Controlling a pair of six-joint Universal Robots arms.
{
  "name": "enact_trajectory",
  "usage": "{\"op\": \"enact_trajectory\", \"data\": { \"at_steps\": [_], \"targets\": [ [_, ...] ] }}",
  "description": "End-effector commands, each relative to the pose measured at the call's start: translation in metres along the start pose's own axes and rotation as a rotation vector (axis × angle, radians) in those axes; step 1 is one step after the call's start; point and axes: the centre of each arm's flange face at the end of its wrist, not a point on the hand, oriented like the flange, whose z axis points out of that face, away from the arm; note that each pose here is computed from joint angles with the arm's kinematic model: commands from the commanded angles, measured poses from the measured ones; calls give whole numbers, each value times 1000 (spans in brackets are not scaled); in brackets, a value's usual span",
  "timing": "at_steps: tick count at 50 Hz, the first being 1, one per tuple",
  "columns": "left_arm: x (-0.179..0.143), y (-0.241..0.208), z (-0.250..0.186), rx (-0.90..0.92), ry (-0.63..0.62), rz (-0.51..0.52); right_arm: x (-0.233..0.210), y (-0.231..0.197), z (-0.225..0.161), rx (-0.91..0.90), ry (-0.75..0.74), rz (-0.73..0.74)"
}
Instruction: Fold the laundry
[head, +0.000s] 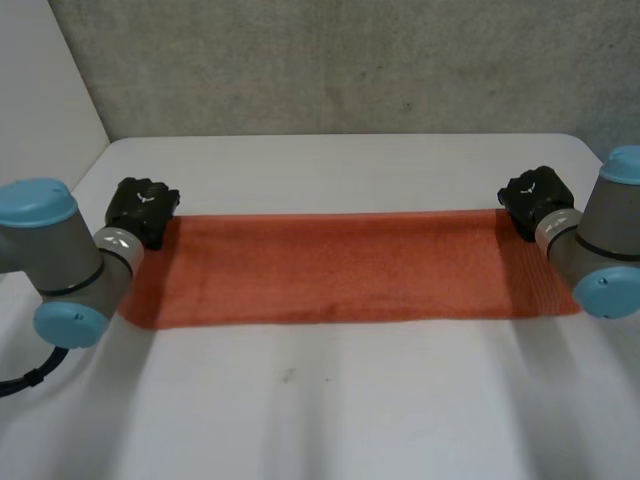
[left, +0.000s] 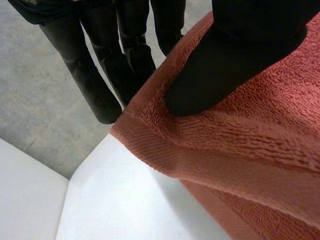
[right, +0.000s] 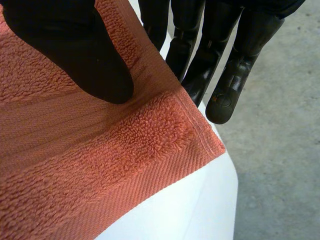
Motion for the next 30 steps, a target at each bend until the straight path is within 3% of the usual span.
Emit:
{"op": "enact_trajectory", "data": {
  "at_steps": [1,11,20,26,30],
  "targets": [
    [9,4,5,3,17,5,-5,-4,6,19,21,-4],
    [21,-8,-5,24,43,12,15,-27,-4,118,107,107],
    [4,-50,-47,87,21,4,58,-69,-58,257,183,325],
    [19,-63,-86,104,70,-8,50,-67,-93,224,62,372],
    [21,-66,-109,104,85,-80,51,-40,-114,73,-24,413]
  ]
}}
